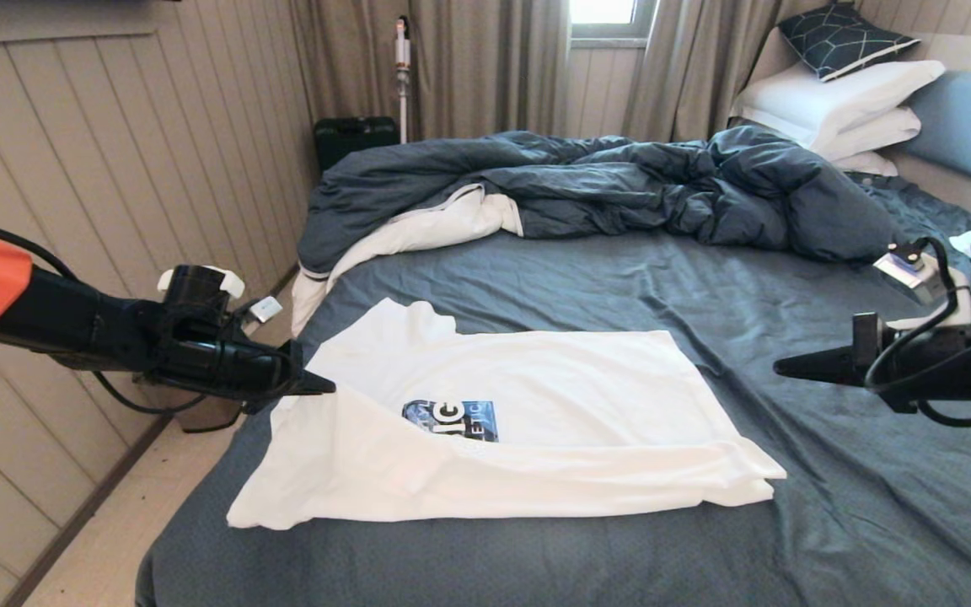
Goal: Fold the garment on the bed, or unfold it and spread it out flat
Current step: Fold the white T-shirt
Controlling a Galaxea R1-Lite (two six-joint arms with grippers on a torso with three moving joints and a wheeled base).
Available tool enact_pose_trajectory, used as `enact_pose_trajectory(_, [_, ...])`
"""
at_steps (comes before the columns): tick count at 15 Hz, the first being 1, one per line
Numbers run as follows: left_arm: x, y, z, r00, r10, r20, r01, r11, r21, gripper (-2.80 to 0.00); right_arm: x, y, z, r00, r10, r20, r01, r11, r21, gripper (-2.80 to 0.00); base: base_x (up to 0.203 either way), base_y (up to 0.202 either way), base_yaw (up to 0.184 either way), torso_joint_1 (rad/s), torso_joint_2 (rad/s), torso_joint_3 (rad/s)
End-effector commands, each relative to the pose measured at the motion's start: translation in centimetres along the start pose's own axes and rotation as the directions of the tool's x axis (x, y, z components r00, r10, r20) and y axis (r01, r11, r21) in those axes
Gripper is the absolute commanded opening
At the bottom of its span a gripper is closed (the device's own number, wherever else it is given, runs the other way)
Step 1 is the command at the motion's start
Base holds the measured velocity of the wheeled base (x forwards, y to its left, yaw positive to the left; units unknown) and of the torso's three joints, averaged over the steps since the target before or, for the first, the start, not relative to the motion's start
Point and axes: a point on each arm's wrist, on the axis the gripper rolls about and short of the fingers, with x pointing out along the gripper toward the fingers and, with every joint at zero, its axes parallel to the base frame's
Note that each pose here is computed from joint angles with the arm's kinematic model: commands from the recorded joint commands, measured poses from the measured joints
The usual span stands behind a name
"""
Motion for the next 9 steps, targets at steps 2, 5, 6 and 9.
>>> enact_pose_trajectory(2, [0.9, 0.7, 1.4, 1.000, 0.003, 0.020, -0.002, 1.000, -0.020, -2.80, 0.7, -0.3, 0.8, 1.000, 0.011, 0.017, -0.010, 1.000, -0.016, -2.80, 0.000, 0.000, 0.000, 0.000, 0.00, 0.000])
enact_pose_trajectory(5, [1.5, 1.3, 2.3, 1.000, 0.007, 0.029, -0.006, 0.999, -0.043, -2.80, 1.3, -0.8, 1.0, 0.999, 0.015, 0.035, -0.014, 0.999, -0.030, -2.80, 0.000, 0.000, 0.000, 0.000, 0.00, 0.000])
enact_pose_trajectory(6, [1.7, 1.5, 2.3, 1.000, 0.010, 0.026, -0.008, 0.999, -0.048, -2.80, 1.3, -0.8, 1.0, 0.999, 0.014, 0.036, -0.013, 0.999, -0.030, -2.80, 0.000, 0.000, 0.000, 0.000, 0.00, 0.000])
enact_pose_trajectory(9, [2.2, 2.0, 2.0, 1.000, 0.014, 0.012, -0.014, 0.999, -0.051, -2.80, 1.4, -0.9, 1.0, 0.999, 0.015, 0.033, -0.014, 0.999, -0.029, -2.80, 0.000, 0.000, 0.000, 0.000, 0.00, 0.000])
